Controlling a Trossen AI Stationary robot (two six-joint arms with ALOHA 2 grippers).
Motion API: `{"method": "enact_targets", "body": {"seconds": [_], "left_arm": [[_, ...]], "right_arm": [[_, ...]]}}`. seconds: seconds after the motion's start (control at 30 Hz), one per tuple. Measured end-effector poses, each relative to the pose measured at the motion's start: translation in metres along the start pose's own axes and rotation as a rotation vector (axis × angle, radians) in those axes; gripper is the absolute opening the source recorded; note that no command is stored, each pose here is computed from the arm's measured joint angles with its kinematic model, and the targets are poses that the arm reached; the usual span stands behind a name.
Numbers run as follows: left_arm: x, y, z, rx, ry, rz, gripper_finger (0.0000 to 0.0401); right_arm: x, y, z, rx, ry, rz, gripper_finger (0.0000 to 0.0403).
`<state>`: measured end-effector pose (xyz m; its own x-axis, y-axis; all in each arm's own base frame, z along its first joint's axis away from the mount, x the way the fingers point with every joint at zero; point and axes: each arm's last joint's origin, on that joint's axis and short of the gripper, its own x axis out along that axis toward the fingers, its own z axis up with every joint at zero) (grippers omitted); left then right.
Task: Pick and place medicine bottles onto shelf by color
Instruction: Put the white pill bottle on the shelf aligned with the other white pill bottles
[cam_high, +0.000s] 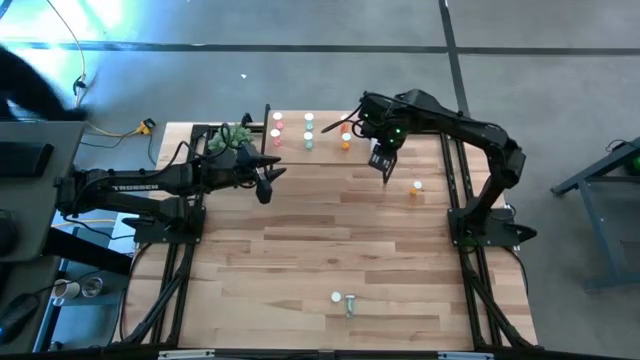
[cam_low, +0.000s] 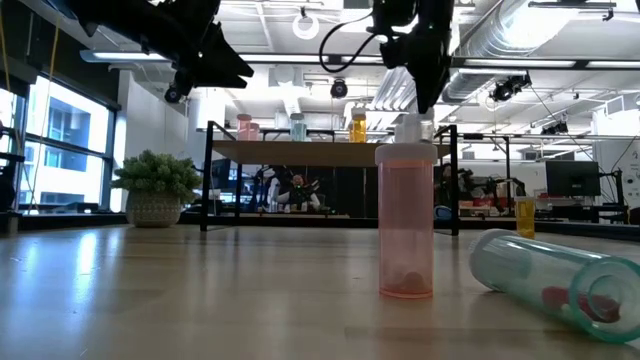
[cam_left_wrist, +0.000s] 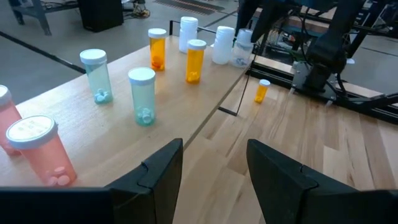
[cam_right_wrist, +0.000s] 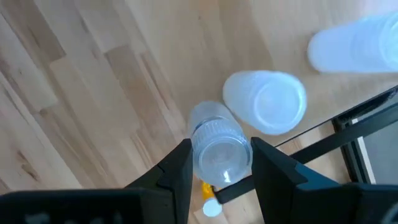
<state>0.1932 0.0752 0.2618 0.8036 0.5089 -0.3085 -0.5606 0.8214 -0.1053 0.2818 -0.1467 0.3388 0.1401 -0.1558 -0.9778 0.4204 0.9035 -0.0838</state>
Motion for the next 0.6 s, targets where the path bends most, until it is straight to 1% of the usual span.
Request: {"method": "enact_targets", "body": {"seconds": [0.4, 0.6], "left_arm": [[0.0, 0.0, 0.0, 0.0, 0.0, 0.0, 0.017], [0.0, 0.0, 0.0, 0.0, 0.0, 0.0, 0.017]], "right_arm": [[0.001, -0.013, 0.002, 0.041, -0.028, -0.011, 0.012], [0.001, -0.014, 0.0, 0.036, -0.007, -0.007, 0.012]]}}
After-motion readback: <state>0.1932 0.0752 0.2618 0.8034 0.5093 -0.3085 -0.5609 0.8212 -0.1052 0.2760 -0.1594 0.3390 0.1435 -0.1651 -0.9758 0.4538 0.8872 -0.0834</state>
